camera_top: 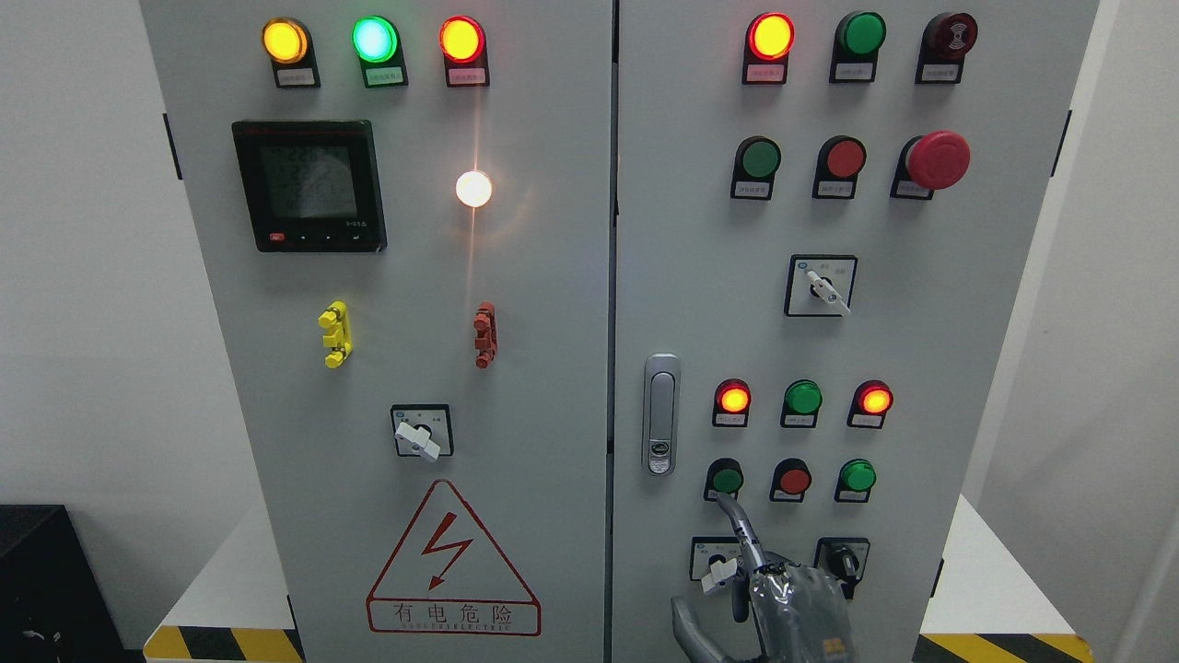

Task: Press green start button
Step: 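Withdraw the right hand downward away from the button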

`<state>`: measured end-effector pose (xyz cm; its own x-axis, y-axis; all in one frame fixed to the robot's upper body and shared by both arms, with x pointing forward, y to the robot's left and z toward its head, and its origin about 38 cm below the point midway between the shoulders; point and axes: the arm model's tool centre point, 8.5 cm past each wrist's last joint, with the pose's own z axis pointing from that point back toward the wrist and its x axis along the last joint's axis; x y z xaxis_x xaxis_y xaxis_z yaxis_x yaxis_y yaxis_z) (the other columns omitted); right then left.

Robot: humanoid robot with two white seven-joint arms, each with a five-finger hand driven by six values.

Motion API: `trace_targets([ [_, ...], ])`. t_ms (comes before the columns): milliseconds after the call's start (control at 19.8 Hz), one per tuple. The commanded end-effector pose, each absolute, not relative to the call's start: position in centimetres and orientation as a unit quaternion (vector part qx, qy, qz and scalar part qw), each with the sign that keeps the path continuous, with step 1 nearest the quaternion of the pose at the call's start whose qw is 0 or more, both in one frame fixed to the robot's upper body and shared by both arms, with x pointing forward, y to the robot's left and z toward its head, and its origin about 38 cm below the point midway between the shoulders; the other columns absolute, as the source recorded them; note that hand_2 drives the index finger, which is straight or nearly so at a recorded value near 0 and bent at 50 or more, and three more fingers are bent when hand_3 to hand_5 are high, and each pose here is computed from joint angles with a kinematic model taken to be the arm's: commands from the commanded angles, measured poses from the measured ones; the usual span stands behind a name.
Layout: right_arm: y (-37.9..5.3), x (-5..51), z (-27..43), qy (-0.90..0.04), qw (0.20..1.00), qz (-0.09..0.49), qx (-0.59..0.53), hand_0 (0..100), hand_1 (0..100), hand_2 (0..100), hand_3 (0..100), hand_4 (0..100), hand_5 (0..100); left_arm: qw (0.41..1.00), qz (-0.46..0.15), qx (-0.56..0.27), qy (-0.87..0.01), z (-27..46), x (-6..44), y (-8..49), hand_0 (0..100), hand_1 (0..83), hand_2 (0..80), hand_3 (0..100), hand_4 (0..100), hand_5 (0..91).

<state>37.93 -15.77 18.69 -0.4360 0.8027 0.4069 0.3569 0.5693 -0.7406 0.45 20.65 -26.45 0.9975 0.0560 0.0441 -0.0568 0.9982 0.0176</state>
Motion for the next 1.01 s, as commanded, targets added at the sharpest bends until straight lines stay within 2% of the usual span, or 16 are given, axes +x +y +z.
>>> trace_targets([
  [0, -16.5, 34.8, 20.2, -0.831, 0.384, 0.233, -0.328, 46, 31, 0, 75, 73, 77, 0.998, 0.028, 0.007, -0.047, -26.4, 2.9, 20.6, 12, 55.6, 0.0, 0, 0, 0.0],
  [151, -17.0, 33.4, 20.4, -0.843, 0.397, 0.2, -0.302, 40, 28, 0, 66, 64, 68, 0.998, 0.028, 0.007, -0.047, -26.4, 2.9, 20.6, 12, 55.6, 0.0, 0, 0, 0.0],
  [303, -17.5, 32.5, 20.0, -0.848, 0.412, 0.178, -0.281, 30, 25, 0, 49, 51, 54, 0.998, 0.028, 0.007, -0.047, -26.4, 2.9, 20.6, 12, 55.6, 0.0, 0, 0, 0.0],
  [353, -17.6, 32.2, 19.7, -0.848, 0.42, 0.17, -0.273, 24, 24, 0, 42, 45, 48, 0.998, 0.028, 0.007, -0.047, -26.4, 2.9, 20.6, 12, 55.6, 0.0, 0, 0, 0.0],
  [454, -17.9, 31.6, 19.0, -0.851, 0.439, 0.149, -0.247, 16, 22, 0, 35, 37, 40, 0.998, 0.028, 0.007, -0.047, -26.4, 2.9, 20.6, 12, 55.6, 0.0, 0, 0, 0.0],
  [504, -18.0, 31.4, 18.7, -0.853, 0.445, 0.139, -0.235, 9, 22, 0, 31, 33, 36, 0.998, 0.028, 0.007, -0.047, -26.4, 2.9, 20.6, 12, 55.6, 0.0, 0, 0, 0.0],
  [605, -18.2, 31.0, 18.0, -0.854, 0.466, 0.12, -0.196, 0, 20, 0, 26, 27, 30, 0.998, 0.028, 0.007, -0.047, -26.4, 2.9, 20.6, 12, 55.6, 0.0, 0, 0, 0.0],
  [958, -18.2, 30.7, 16.8, -0.853, 0.506, 0.083, -0.098, 0, 10, 0, 13, 9, 4, 0.998, 0.028, 0.007, -0.047, -26.4, 2.9, 20.6, 12, 55.6, 0.0, 0, 0, 0.0],
])
